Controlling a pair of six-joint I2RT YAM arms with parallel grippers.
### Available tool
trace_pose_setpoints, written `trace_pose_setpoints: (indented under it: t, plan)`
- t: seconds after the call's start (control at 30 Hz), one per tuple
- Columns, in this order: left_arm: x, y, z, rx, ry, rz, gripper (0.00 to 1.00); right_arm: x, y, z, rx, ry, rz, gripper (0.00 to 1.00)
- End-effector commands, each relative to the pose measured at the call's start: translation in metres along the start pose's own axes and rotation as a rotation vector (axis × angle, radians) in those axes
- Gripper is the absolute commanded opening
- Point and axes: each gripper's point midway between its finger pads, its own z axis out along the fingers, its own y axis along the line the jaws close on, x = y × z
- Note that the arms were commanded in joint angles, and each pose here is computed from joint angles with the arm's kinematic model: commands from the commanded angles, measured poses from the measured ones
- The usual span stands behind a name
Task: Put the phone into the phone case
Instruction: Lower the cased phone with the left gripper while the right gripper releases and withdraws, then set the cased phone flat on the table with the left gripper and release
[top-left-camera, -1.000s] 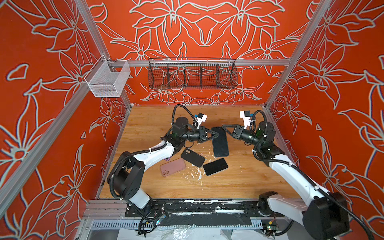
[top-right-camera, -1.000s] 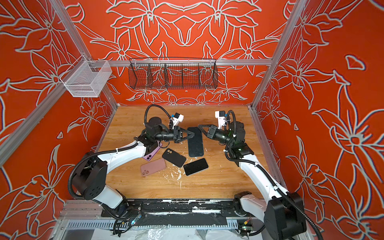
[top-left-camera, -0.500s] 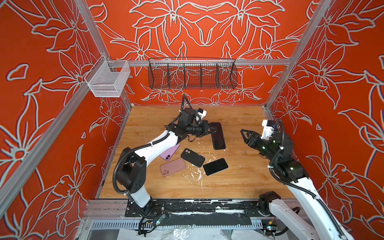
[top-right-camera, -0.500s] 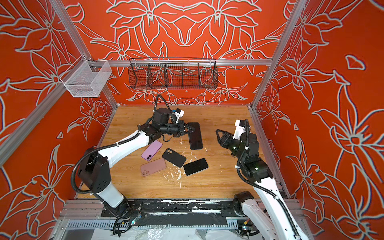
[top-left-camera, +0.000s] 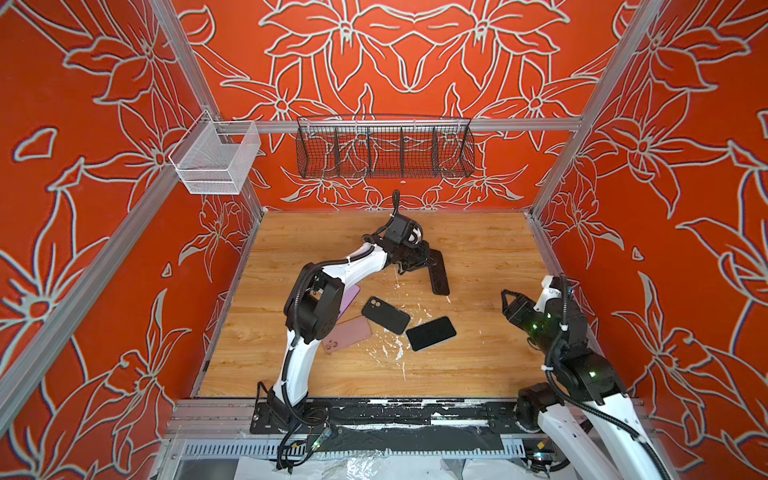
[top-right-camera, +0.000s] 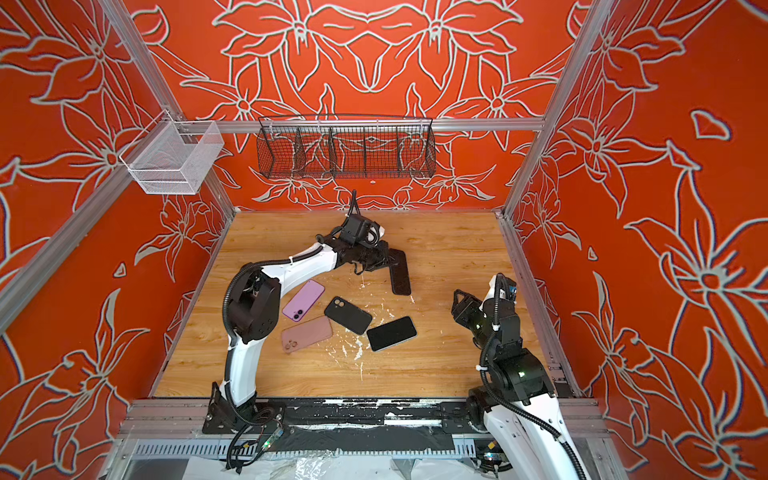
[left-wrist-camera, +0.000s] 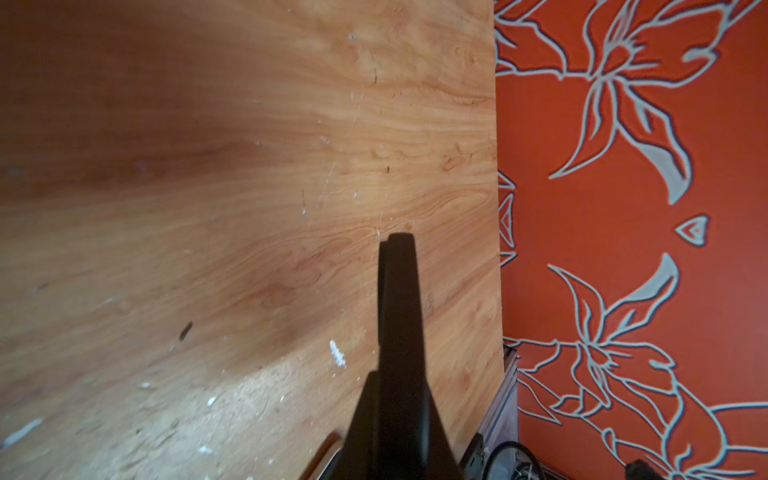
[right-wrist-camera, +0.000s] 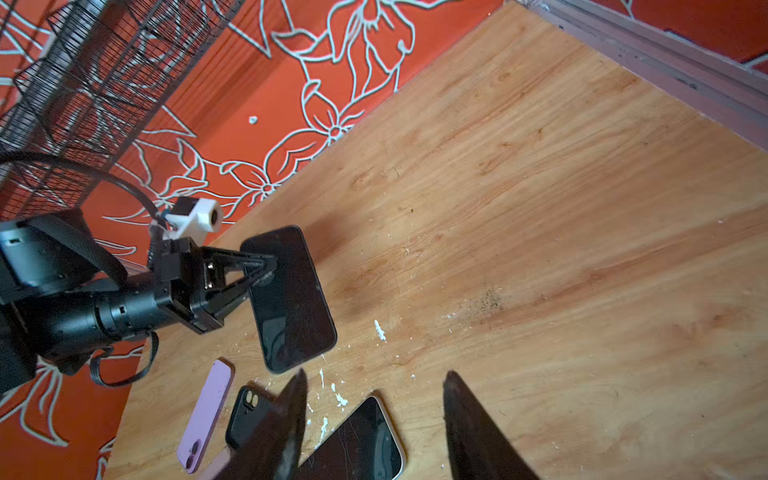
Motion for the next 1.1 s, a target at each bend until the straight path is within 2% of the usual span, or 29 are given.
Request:
trace_pose_setpoints:
  t: [0.0, 0.37, 0.57, 0.87, 1.07]
  plan:
    - [-0.009, -0.022, 0.010, 0.049, -0.003, 0.029, 0.03, 0.005, -0.009, 0.006, 0.039, 0.013, 0.022, 0.53]
    - [-0.018, -0.002, 0.043, 0.025, 0.041, 0.013, 0.04, 0.004, -0.006, 0.008, 0.050, 0.039, -0.020, 0.53]
    - [-0.013, 0.017, 0.057, 0.023, 0.110, -0.003, 0.05, 0.006, -0.008, 0.003, 0.049, 0.041, -0.020, 0.53]
    - [-0.015, 0.038, 0.067, 0.002, 0.112, -0.023, 0.11, 0.006, -0.008, -0.003, 0.051, 0.044, -0.026, 0.53]
    - [-0.019, 0.052, 0.070, -0.012, 0.118, -0.033, 0.20, 0.007, -0.012, -0.006, 0.058, 0.040, -0.028, 0.53]
